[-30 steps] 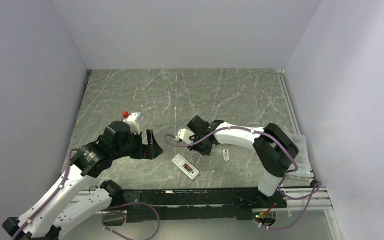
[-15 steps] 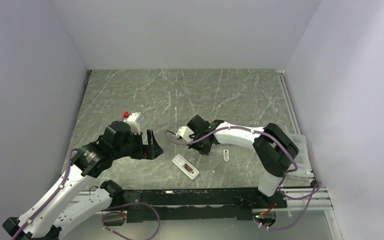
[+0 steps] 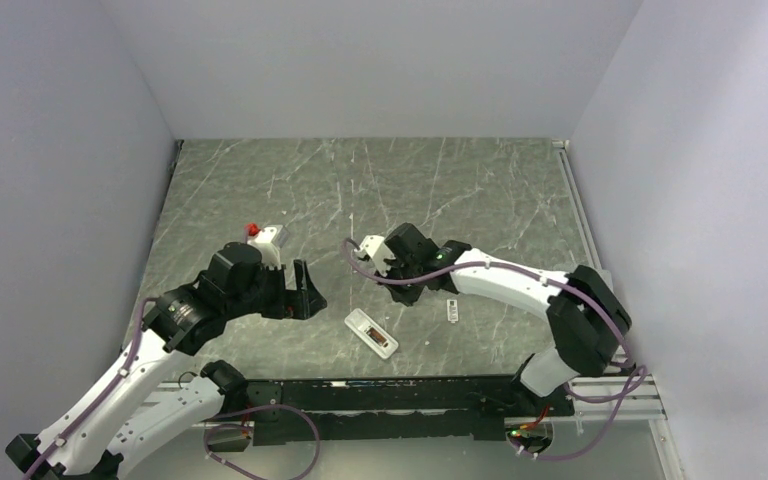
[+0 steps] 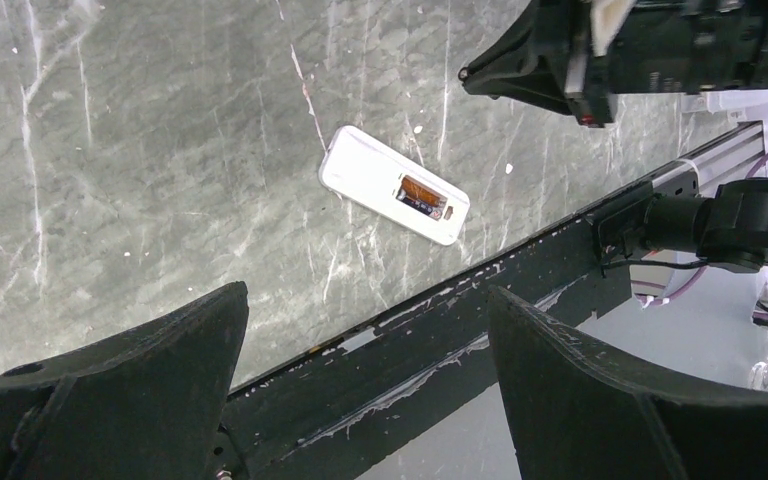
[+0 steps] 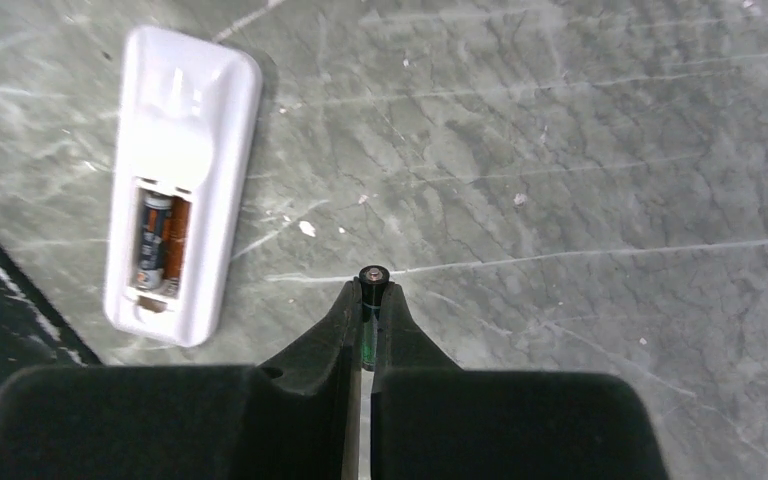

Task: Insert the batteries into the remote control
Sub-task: Pick up the battery from the center of the board, then load the battery into the remote control.

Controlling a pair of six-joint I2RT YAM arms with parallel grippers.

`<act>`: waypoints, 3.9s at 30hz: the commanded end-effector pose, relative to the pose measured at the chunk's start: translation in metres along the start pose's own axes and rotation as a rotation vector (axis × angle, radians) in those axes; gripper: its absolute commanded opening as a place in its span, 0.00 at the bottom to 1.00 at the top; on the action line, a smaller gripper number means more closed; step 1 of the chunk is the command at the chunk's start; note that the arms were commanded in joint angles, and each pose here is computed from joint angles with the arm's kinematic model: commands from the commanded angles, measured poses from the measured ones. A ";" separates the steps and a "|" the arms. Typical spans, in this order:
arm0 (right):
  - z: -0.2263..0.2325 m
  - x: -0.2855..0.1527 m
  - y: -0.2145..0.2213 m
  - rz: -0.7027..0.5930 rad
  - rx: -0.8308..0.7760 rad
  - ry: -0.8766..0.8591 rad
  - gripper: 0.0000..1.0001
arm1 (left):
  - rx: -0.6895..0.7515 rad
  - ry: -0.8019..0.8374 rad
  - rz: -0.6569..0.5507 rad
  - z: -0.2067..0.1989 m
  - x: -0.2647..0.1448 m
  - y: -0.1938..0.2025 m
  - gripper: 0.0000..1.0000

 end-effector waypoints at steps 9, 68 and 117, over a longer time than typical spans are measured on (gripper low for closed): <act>0.035 -0.028 -0.027 -0.329 0.112 -0.099 0.00 | -0.032 0.004 -0.006 -0.002 0.016 -0.002 0.94; 0.070 -0.002 -0.004 -0.429 0.288 -0.096 0.00 | 0.181 -0.235 0.281 0.015 0.174 0.040 0.73; 0.080 0.032 0.008 -0.426 0.292 -0.024 0.00 | 0.176 -0.239 0.314 0.025 0.178 0.055 0.47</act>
Point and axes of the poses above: each gripper's point midway between its finger pads, its own x axis out along the fingers, its own z axis along the line the jaws close on, y = z × x, the point moved 9 cm from there along -x, back along the fingers, and after that the axes turned 10 degrees about -x, right-handed, at the moved point
